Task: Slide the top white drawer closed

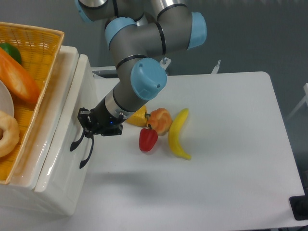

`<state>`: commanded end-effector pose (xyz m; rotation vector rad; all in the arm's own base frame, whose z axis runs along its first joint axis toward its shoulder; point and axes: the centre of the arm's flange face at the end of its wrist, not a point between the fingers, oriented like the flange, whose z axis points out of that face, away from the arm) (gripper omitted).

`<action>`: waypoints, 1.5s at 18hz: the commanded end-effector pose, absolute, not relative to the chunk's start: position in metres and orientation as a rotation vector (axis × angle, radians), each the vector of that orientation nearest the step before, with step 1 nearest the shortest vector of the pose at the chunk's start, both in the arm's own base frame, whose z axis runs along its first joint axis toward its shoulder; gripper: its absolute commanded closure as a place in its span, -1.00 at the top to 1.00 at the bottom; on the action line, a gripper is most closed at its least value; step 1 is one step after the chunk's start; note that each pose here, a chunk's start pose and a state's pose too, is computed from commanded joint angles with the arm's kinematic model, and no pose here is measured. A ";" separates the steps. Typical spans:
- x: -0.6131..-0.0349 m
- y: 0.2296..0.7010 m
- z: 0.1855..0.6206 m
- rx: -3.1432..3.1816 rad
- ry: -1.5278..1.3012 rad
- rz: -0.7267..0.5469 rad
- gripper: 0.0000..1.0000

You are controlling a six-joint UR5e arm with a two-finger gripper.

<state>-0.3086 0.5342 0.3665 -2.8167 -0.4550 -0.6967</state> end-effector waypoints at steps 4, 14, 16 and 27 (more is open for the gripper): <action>-0.355 0.505 0.364 -2.862 -0.455 -0.580 1.00; -0.506 0.390 0.358 -2.977 -0.518 -0.088 1.00; -0.541 0.359 0.345 -2.992 -0.431 -0.017 1.00; -0.619 0.293 0.286 -3.003 0.515 0.136 1.00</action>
